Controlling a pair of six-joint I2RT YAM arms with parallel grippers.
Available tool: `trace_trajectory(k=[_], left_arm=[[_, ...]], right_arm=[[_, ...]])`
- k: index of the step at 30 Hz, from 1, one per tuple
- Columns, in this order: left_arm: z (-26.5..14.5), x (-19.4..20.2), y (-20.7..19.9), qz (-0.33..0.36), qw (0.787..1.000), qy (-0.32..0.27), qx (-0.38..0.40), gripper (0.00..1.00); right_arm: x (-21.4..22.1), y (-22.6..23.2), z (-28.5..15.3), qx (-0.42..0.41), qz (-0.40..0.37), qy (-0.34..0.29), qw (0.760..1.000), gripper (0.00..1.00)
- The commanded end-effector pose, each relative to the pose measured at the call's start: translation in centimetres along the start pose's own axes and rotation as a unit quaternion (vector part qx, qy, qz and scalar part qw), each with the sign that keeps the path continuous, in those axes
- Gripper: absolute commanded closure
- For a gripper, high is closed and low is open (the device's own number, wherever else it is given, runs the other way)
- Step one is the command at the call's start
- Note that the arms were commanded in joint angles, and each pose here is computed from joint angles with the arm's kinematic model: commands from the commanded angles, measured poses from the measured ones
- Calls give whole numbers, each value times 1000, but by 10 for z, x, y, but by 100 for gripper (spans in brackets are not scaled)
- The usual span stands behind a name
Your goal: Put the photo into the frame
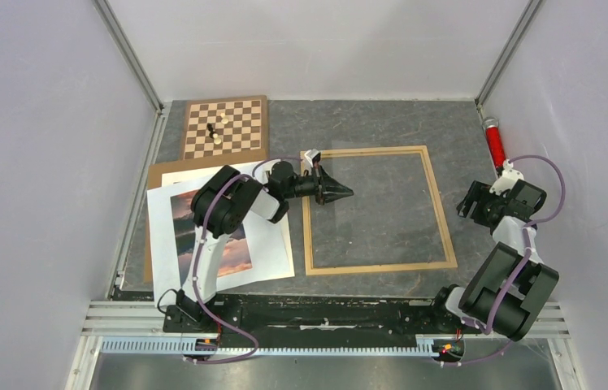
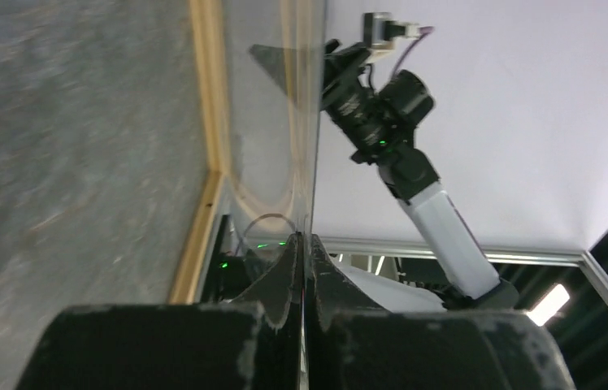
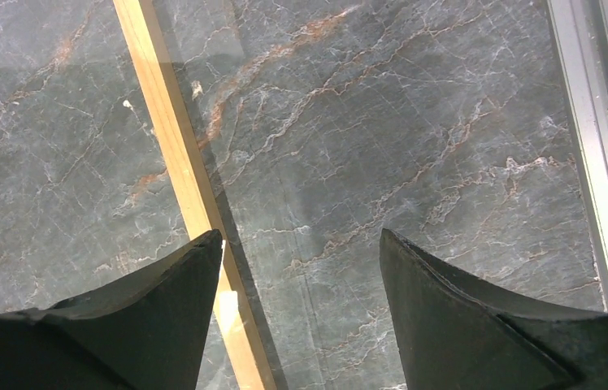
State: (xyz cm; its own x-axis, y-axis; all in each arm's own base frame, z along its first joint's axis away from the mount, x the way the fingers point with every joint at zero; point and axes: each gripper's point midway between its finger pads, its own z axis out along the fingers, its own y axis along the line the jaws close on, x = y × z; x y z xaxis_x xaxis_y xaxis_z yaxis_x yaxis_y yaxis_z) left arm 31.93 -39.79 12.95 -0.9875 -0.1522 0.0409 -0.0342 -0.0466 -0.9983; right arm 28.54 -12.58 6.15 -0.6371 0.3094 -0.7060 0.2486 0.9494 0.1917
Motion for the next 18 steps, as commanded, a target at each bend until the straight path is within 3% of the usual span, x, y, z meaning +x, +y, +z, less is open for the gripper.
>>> trace_trajectory(k=[1, 9, 18], left_arm=[[-16, 0, 16, 77, 997, 9, -27, 98], [-37, -12, 49, 107, 987, -12, -121, 98], [-44, -20, 69, 123, 977, -20, -174, 98]], right_arm=[[-13, -1, -3, 4, -7, -27, 1000, 26], [-11, 1, -1, -4, -11, -27, 1000, 27], [-5, 3, -1, -8, -18, -25, 1000, 27]])
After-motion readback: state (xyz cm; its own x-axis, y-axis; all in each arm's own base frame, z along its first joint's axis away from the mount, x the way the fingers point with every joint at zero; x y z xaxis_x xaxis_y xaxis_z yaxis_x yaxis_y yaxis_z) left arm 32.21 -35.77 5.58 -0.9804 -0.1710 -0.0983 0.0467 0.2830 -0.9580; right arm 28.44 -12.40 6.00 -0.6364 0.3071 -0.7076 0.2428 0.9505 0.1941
